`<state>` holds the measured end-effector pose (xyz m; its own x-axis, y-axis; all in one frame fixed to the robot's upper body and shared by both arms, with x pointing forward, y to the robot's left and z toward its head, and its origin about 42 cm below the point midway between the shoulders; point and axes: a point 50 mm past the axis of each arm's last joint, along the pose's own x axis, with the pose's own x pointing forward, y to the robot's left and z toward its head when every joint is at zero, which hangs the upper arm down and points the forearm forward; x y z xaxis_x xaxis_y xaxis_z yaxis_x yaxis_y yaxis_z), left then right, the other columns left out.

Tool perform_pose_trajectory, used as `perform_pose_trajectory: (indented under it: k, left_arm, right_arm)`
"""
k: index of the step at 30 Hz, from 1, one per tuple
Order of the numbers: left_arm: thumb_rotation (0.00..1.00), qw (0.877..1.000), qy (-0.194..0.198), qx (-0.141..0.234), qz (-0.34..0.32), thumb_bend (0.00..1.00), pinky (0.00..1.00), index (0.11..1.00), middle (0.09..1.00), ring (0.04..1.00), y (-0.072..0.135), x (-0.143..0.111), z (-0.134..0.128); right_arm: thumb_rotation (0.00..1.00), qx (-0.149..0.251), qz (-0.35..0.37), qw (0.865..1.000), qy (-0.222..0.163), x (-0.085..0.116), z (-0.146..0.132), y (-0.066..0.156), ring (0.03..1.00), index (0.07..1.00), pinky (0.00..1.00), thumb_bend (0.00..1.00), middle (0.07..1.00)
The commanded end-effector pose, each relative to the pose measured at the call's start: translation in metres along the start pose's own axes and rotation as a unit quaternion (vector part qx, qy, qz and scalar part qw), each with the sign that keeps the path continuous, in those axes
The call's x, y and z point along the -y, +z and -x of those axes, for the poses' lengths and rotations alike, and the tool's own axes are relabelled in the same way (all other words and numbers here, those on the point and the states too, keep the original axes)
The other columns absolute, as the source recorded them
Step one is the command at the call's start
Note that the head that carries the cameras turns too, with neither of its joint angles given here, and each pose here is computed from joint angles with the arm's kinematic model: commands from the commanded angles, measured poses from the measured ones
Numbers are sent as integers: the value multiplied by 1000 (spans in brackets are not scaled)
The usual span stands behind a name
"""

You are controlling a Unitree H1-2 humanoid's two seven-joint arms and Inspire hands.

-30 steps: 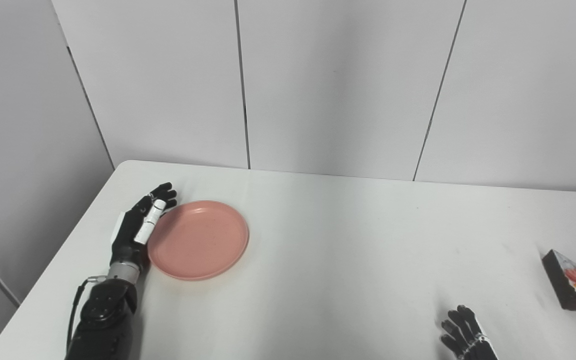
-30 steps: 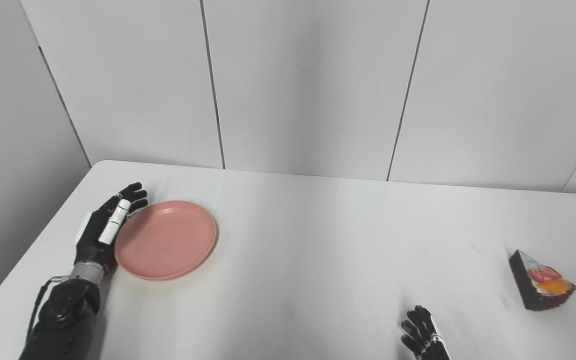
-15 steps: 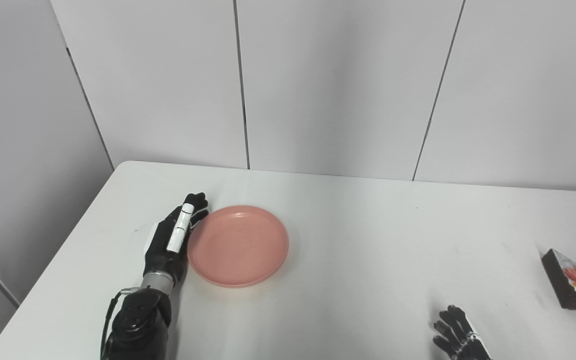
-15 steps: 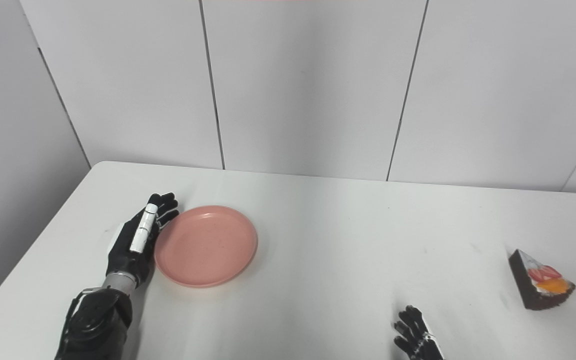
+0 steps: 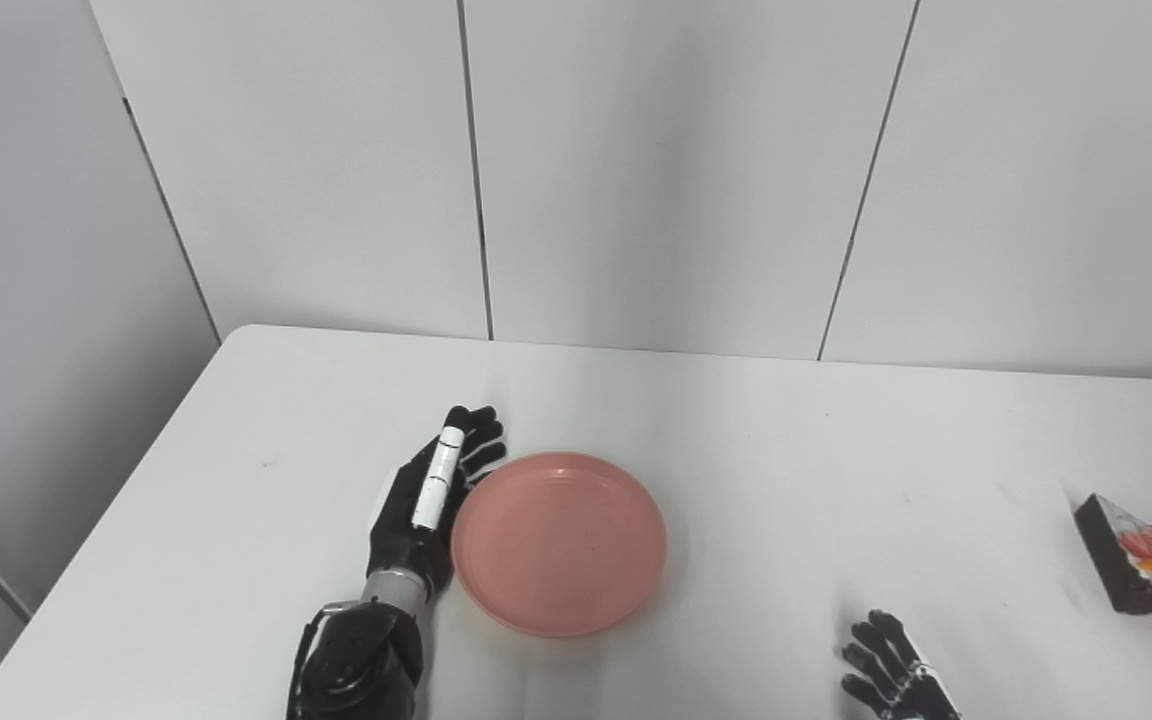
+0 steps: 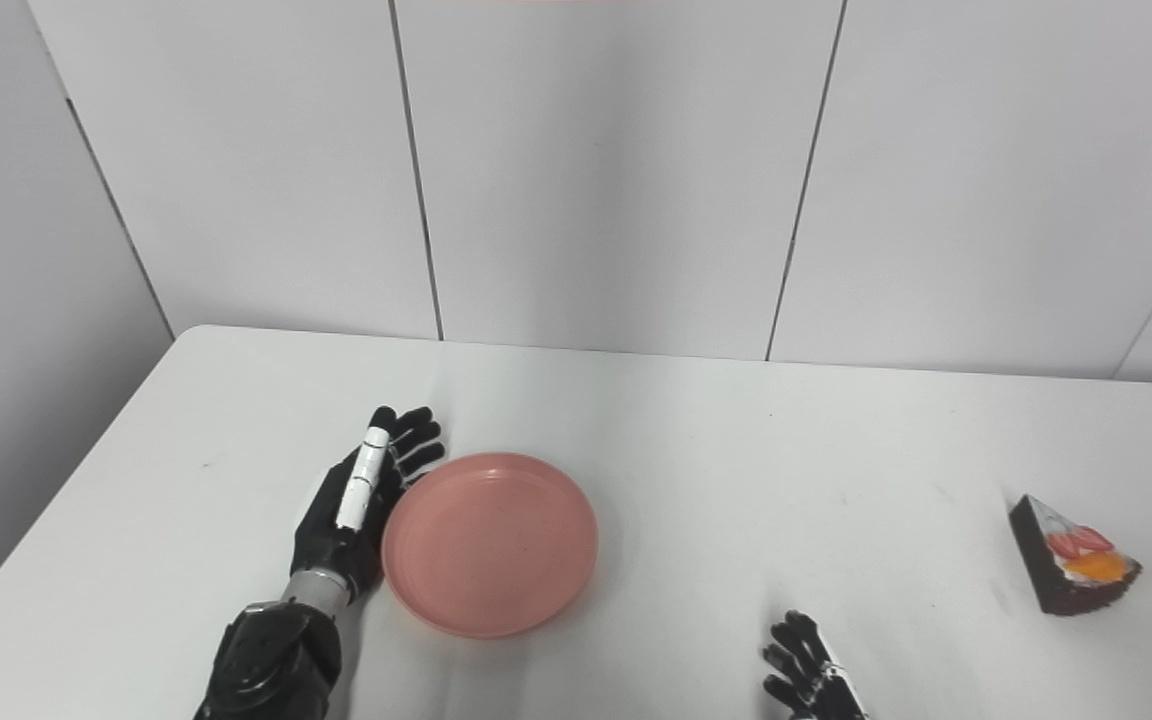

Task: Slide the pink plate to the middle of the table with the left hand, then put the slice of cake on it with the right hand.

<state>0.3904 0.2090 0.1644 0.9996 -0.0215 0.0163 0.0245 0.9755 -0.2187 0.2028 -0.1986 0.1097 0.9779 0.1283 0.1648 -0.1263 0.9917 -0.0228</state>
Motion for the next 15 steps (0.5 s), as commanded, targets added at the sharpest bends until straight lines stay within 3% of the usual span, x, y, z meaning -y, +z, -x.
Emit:
perform_pose_trajectory:
  k: [1, 15]
  left_arm:
    - [801, 1000, -5, 9, 7, 808, 759, 729, 828, 825, -1, 7, 2]
    - [784, 998, 3, -26, 55, 801, 818, 736, 842, 841, -33, 34, 11]
  right_arm:
    - [904, -22, -7, 1000, 1, -9, 15, -2, 862, 906, 836, 797, 893]
    - [917, -21, 0, 1000, 1, -38, 10, 6, 881, 908, 857, 799, 916]
